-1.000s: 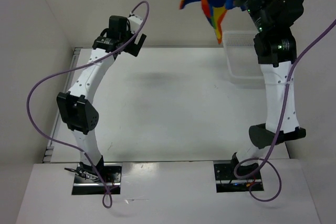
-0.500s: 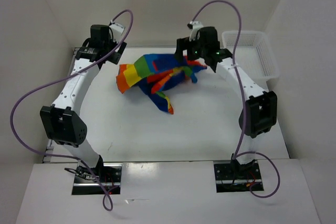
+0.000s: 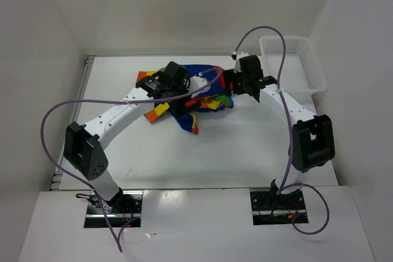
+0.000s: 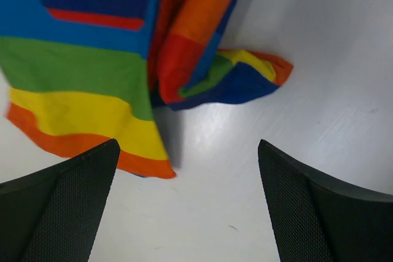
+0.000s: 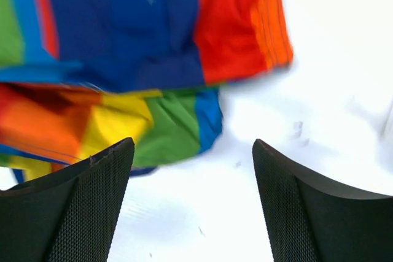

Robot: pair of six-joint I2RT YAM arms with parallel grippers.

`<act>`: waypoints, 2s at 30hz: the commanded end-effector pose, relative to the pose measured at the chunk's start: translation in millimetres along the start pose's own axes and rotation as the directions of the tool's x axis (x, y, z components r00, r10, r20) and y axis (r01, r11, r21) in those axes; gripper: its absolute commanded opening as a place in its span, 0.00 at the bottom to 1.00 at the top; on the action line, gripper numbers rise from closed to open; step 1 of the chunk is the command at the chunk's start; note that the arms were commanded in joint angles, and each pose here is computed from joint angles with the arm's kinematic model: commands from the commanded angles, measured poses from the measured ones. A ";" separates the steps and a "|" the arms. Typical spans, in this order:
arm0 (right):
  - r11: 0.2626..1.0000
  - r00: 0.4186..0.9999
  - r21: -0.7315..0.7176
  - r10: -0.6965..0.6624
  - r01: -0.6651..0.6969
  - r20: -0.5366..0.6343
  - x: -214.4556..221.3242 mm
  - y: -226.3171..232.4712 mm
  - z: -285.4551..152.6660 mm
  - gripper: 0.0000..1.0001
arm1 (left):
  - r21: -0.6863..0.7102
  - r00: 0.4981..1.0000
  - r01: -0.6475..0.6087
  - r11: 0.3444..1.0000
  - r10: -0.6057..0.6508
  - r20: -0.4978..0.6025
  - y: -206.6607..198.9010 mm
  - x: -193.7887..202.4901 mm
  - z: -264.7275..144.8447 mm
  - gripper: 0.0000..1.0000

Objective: Fold and stack the shorts
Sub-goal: Move the shorts to the center of the board, then flatten the shorts out

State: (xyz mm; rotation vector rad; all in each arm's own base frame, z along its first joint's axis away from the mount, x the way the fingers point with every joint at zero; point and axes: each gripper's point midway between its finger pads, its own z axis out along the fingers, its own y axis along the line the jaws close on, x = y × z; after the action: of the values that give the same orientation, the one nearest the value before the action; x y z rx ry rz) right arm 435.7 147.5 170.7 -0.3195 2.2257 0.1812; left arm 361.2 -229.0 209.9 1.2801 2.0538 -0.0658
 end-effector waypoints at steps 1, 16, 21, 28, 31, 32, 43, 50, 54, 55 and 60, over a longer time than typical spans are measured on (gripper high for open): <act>0.986 0.990 0.107 0.132 -0.126 -0.052 27.7 -39.8 3.4 0.82 | 0.046 0.986 0.117 0.992 -0.111 -0.125 -19.4 42.2 30.6 1.00; 0.933 0.926 -0.073 0.338 -0.354 -0.170 47.4 -29.8 64.1 0.83 | 0.162 0.891 0.434 0.886 -0.395 -0.225 -77.3 27.9 112.6 1.00; 0.919 0.902 -0.045 0.374 -0.392 -0.216 62.3 -22.0 83.4 0.82 | 0.164 0.845 0.485 0.859 -0.411 -0.342 -101.3 65.3 128.2 1.00; 0.942 0.908 0.072 0.336 -0.328 -0.249 81.4 -18.7 99.7 0.76 | 0.061 0.849 0.393 0.917 -0.336 -0.408 -98.6 93.9 156.9 1.00; 0.944 0.910 0.147 0.324 -0.294 -0.258 96.6 -32.4 102.0 0.76 | 0.028 0.885 0.270 0.963 -0.237 -0.401 -98.5 96.1 146.3 1.00; 0.947 0.909 0.144 0.317 -0.288 -0.271 99.1 -27.9 100.9 0.75 | 0.007 0.891 0.222 0.975 -0.200 -0.407 -97.1 102.9 143.6 1.00; 0.975 0.937 0.163 0.193 -0.150 -0.291 108.6 -23.3 87.5 0.00 | 0.000 0.867 0.184 0.983 -0.162 -0.472 -97.0 142.4 154.2 0.03; 0.989 0.996 0.117 0.082 -0.086 0.041 -45.7 -53.6 51.5 0.00 | -0.211 0.884 0.042 0.977 -0.135 -0.447 13.7 153.4 108.8 0.00; 0.977 0.979 0.159 0.115 -0.142 0.167 -110.2 -104.6 14.4 0.00 | -0.486 0.903 0.008 0.874 -0.215 -0.373 157.3 151.2 28.6 0.00; 0.982 0.975 0.140 0.099 -0.129 0.200 -127.4 -101.9 5.7 0.00 | -0.523 0.911 -0.031 0.852 -0.191 -0.365 182.2 144.5 11.4 0.00; 0.990 0.959 0.092 0.076 -0.105 0.274 -156.7 -91.8 -25.3 0.00 | -0.709 0.960 -0.044 0.703 -0.167 -0.226 260.2 91.5 -80.7 0.00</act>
State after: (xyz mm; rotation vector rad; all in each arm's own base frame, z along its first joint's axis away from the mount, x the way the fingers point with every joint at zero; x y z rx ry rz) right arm 528.1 184.0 245.9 -0.2609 2.0783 0.4723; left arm 529.2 -102.5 233.6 0.8523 1.9732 0.4366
